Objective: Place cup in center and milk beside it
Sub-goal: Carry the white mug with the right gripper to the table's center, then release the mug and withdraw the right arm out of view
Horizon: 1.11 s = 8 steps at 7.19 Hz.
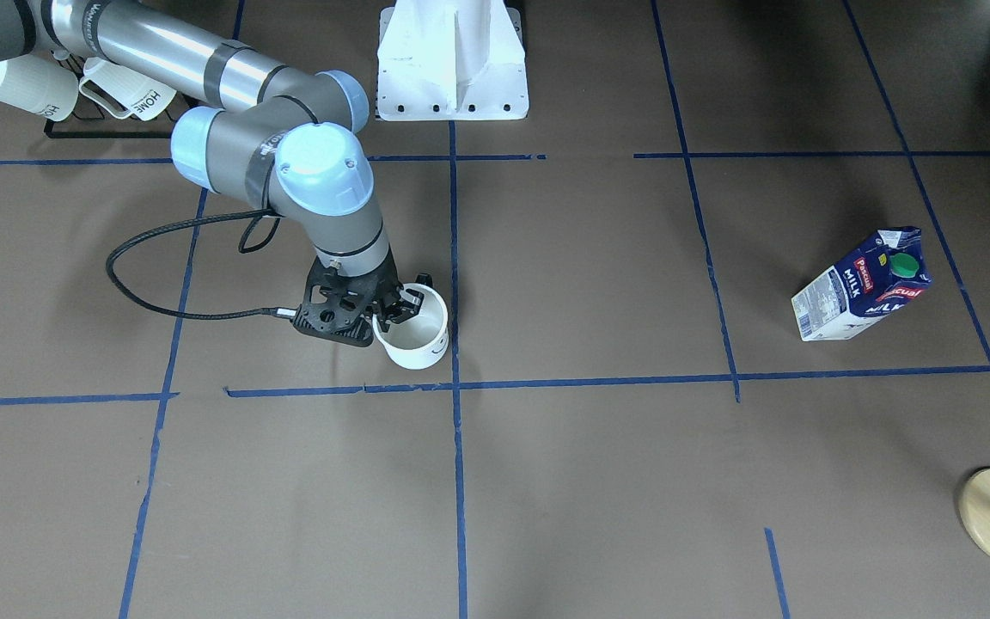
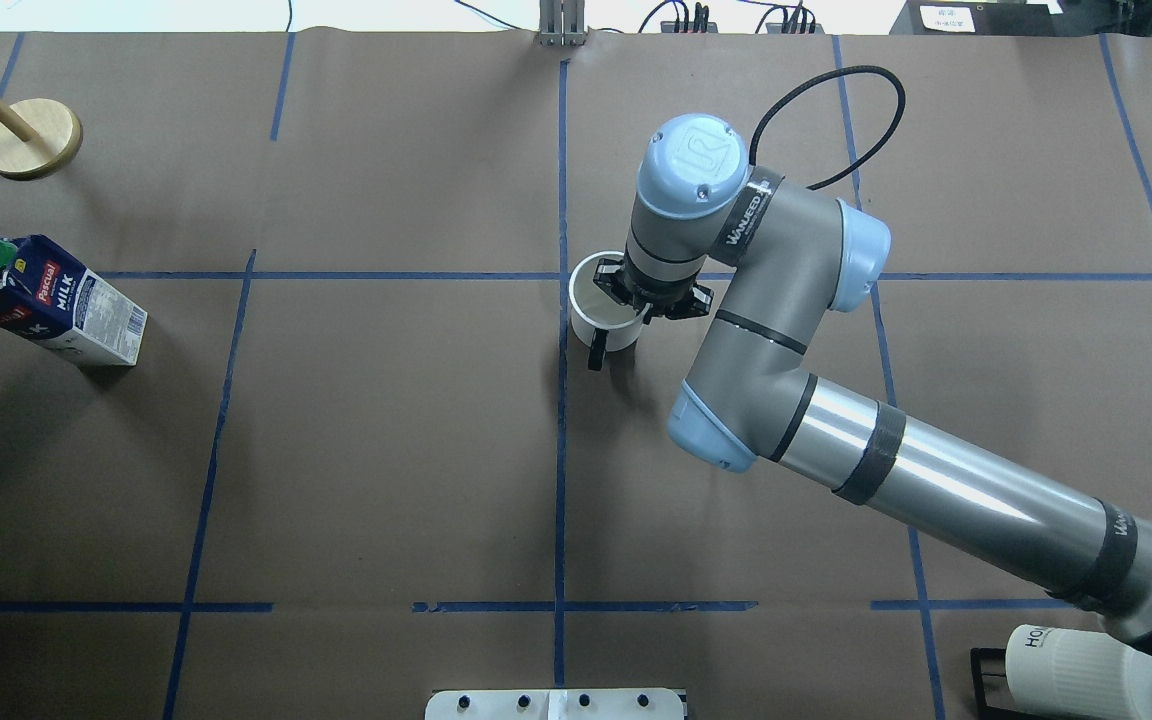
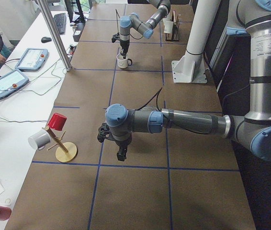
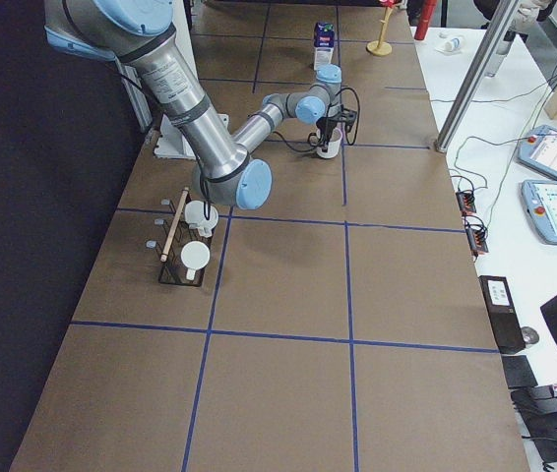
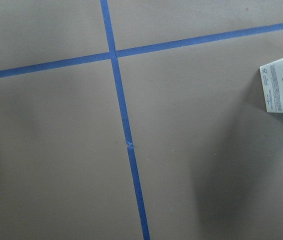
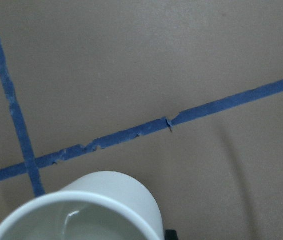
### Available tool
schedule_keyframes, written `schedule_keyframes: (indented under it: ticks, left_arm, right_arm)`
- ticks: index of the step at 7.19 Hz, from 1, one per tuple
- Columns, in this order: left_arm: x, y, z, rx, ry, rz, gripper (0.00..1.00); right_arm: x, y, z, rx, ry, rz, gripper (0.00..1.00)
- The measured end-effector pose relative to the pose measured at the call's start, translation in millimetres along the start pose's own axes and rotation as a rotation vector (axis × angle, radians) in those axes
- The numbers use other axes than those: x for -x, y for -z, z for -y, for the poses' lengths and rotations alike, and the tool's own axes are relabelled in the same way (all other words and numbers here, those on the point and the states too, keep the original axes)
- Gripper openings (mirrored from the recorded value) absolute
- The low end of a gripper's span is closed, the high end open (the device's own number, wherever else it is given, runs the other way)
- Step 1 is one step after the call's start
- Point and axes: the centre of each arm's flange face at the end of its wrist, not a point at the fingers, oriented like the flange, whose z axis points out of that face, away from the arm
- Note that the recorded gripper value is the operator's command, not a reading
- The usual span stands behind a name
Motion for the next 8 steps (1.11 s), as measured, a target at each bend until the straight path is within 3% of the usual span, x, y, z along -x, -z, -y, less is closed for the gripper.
schedule_keyframes:
  ticks: [1,4,8]
  left_arm:
    - [0.3,-0.3,0.1,0.000,0.000,0.000,1.00]
    - [-0.1,0.1,0.4,0.000,-0.001,0.000,1.00]
    - [-8.2,3.9,8.5,-0.019,-0.029,0.003,1.00]
  right_arm:
    - [0.5,-5.2,-0.9,-0.008,-0.002,-0.009,0.99]
    - [20.3,12.0,-2.2,-0.001,0.001,0.006,0.99]
    - [10.1,94.2,44.9,0.029,0.001,0.007,0.99]
